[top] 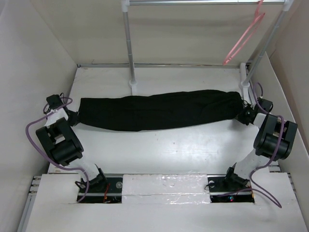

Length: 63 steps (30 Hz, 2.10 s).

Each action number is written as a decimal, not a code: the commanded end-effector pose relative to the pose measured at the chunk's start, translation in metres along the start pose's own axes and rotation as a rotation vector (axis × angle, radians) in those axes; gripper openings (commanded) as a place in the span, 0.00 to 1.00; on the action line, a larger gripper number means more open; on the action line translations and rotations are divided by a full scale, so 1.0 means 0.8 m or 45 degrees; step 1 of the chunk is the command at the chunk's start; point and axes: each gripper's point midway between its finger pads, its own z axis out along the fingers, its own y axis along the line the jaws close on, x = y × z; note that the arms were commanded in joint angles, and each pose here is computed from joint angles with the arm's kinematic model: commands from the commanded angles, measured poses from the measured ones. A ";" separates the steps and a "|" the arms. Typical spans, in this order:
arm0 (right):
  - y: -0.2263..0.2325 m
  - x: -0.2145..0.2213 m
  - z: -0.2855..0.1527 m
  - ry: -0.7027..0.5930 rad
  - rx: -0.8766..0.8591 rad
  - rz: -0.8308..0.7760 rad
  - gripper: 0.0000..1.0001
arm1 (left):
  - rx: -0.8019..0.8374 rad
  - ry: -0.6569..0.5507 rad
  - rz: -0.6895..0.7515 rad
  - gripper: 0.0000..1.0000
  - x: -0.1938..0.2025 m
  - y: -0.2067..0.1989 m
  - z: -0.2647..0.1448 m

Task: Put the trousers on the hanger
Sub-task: Fold the trousers at the center of the board.

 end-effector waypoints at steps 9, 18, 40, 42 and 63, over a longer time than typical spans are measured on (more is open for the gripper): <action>-0.068 -0.015 -0.121 -0.147 0.286 -0.035 0.00 | -0.182 -0.146 0.021 0.00 -0.024 0.031 -0.036; -0.092 0.036 -0.160 -0.074 0.324 -0.020 0.00 | -0.350 -0.212 -0.003 0.00 -0.008 0.082 -0.061; -0.096 0.040 -0.108 -0.063 0.177 0.027 1.00 | 0.319 -0.195 0.418 0.69 0.120 -0.111 -0.161; -0.098 0.040 -0.098 -0.084 0.162 0.058 0.99 | 0.418 -0.123 0.469 0.69 0.164 -0.131 -0.166; -0.059 -0.062 -0.189 -0.335 0.231 -0.101 0.00 | 0.341 0.317 1.041 0.69 0.446 -0.133 -0.104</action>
